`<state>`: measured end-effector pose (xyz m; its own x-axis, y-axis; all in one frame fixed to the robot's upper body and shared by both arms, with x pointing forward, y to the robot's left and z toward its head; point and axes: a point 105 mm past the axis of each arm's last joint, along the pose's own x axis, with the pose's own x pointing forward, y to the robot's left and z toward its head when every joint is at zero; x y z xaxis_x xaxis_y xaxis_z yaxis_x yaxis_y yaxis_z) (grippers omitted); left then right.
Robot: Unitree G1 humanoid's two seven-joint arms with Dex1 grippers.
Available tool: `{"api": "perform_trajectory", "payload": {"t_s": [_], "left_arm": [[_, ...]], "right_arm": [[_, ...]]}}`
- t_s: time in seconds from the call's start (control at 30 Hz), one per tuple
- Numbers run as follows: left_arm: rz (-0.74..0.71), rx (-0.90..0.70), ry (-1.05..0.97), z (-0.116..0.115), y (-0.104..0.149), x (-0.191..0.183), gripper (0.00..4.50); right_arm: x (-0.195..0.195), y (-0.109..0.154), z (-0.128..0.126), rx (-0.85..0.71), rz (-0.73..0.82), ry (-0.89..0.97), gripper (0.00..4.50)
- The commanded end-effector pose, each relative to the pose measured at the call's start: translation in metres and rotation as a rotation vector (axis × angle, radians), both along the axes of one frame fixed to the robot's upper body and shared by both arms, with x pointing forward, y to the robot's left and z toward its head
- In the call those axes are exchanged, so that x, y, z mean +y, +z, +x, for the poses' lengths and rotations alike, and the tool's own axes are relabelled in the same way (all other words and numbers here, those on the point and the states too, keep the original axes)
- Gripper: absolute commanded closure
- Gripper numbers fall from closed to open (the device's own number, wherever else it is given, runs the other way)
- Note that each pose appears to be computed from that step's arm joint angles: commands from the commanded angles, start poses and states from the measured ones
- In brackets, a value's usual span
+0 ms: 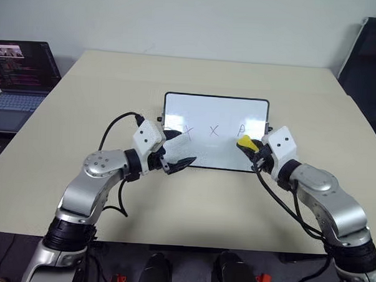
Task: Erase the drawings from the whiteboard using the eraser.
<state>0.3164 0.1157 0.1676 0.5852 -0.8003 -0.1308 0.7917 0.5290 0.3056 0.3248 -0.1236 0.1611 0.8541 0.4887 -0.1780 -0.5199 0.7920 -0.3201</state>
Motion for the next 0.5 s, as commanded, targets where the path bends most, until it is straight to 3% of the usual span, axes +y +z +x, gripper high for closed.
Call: {"api": "perform_trajectory", "payload": {"t_s": [0.03,0.17,0.33,0.43,0.5], "left_arm": [[-0.016,-0.060,-0.058,0.000,0.012,-0.014,0.00],[-0.011,-0.061,-0.066,0.001,0.011,-0.014,0.00],[-0.012,-0.052,-0.089,-0.002,0.008,-0.018,0.00],[-0.015,-0.052,-0.094,-0.003,0.008,-0.019,0.00],[-0.016,-0.053,-0.093,-0.003,0.008,-0.018,0.00]], "right_arm": [[-0.008,0.019,0.018,-0.123,-0.023,-0.076,3.62],[-0.013,0.035,0.039,-0.192,0.003,-0.163,3.62],[-0.002,0.036,0.050,-0.203,-0.008,-0.154,3.62],[0.006,0.028,0.052,-0.178,-0.036,-0.127,3.62],[0.006,0.005,0.049,-0.083,-0.104,-0.104,3.62]]}}
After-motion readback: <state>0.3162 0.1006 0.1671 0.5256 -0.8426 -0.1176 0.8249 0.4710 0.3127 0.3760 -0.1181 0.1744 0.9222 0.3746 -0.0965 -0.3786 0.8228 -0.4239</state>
